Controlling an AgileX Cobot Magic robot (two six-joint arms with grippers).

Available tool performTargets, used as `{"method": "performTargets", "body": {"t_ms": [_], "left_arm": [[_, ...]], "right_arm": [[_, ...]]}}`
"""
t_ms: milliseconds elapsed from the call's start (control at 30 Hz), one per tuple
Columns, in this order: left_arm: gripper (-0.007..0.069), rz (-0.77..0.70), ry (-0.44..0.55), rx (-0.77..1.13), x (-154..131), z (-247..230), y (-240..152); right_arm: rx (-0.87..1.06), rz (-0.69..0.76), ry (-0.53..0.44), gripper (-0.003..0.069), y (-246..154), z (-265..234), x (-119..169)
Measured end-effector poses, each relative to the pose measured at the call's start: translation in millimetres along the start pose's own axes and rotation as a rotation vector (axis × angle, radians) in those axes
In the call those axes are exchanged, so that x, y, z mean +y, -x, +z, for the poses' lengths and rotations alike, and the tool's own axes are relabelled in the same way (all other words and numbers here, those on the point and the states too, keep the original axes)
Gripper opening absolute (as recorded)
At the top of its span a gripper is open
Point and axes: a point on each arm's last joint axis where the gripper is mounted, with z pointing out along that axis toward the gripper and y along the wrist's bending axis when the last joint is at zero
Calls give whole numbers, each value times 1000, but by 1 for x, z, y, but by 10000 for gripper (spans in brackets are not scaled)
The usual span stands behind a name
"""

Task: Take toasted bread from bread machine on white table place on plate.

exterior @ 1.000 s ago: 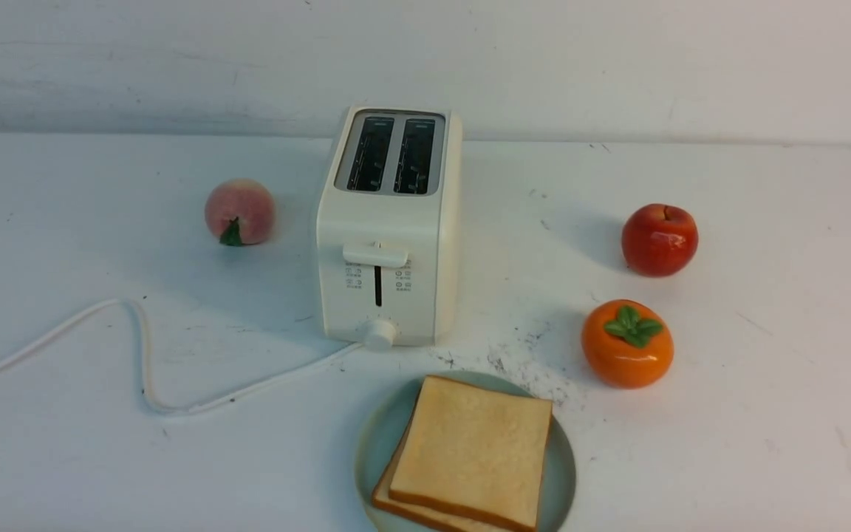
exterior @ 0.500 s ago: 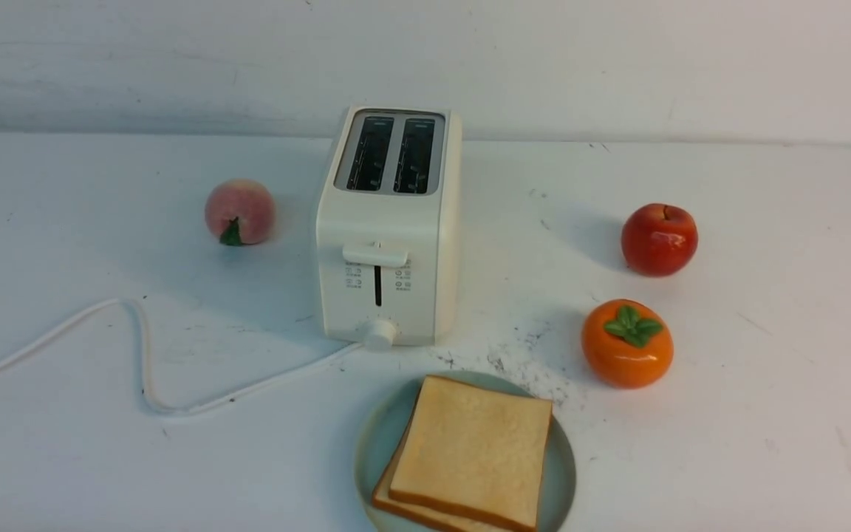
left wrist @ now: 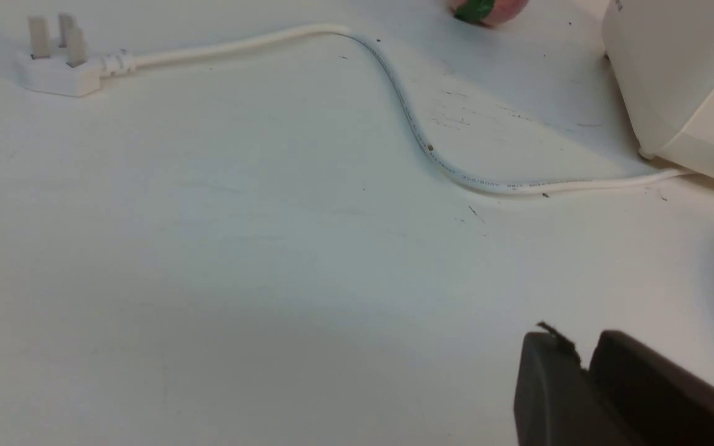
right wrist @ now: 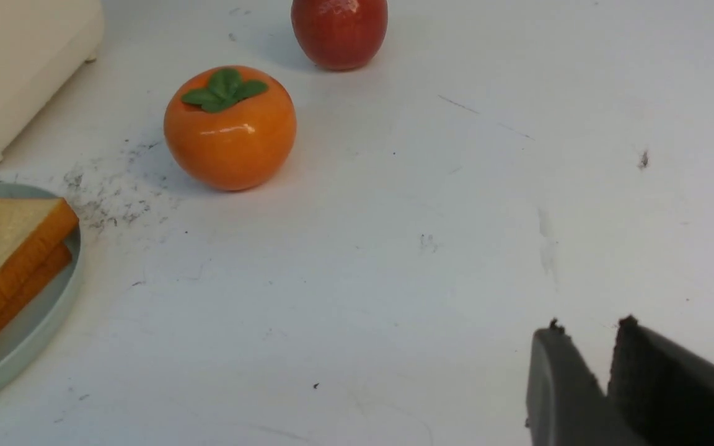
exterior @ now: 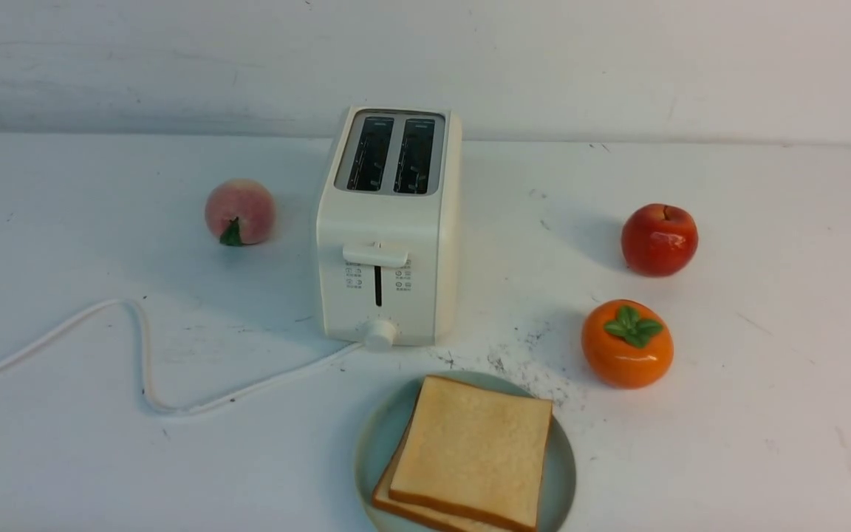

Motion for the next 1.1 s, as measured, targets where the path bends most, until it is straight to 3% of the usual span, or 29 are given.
{"method": "performTargets", "body": {"t_ms": [1100], "left_arm": [[117,0,0,0,0,0,0]], "right_arm": [[0,5,1,161,0,0,0]]}}
